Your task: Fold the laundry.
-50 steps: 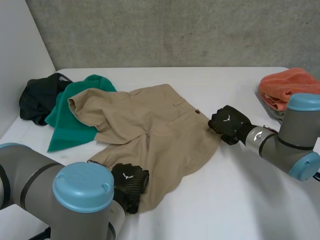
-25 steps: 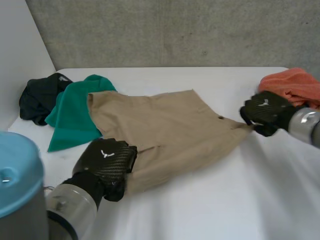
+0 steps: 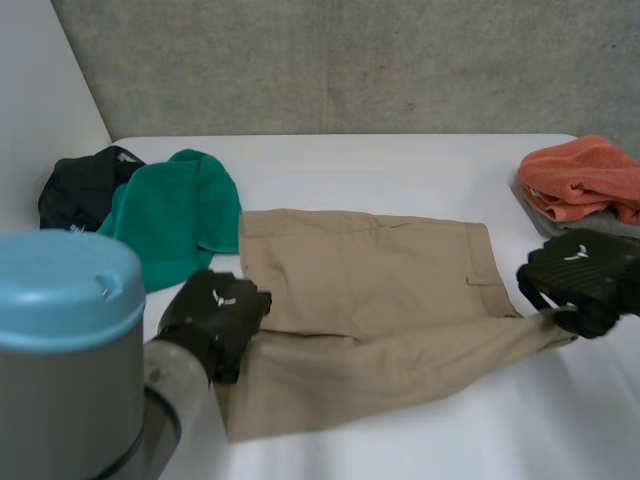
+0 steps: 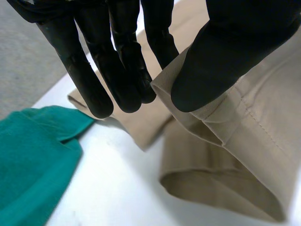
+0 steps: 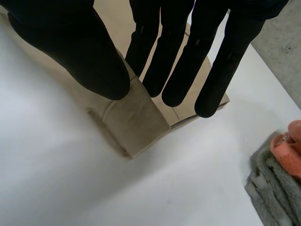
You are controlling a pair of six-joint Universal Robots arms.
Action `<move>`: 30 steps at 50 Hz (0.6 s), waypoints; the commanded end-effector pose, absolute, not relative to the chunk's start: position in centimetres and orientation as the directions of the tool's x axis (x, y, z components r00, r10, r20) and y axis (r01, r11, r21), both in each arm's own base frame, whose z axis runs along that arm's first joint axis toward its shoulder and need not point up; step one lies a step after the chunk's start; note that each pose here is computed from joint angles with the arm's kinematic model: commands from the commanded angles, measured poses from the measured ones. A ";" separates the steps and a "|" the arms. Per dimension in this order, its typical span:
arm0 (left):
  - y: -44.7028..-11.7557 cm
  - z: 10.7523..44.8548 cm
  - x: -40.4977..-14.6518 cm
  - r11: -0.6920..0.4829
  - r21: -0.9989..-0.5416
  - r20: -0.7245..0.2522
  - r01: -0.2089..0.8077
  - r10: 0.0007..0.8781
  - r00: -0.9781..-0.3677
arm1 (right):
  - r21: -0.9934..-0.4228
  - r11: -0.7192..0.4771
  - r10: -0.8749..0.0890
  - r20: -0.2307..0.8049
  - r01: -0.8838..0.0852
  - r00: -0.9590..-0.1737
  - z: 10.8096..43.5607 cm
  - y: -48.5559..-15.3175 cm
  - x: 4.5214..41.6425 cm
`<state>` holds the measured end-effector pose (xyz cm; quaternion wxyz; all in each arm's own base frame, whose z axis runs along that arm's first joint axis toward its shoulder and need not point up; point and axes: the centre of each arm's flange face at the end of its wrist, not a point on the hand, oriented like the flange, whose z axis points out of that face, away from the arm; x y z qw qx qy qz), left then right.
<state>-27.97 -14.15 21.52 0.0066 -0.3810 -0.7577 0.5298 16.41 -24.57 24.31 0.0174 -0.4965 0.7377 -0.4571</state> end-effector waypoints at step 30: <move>-39.8 16.8 -37.2 -0.418 -0.694 -0.678 0.586 0.109 -0.727 | -0.731 -0.285 -0.231 0.680 -0.620 -0.696 14.5 -44.1 27.4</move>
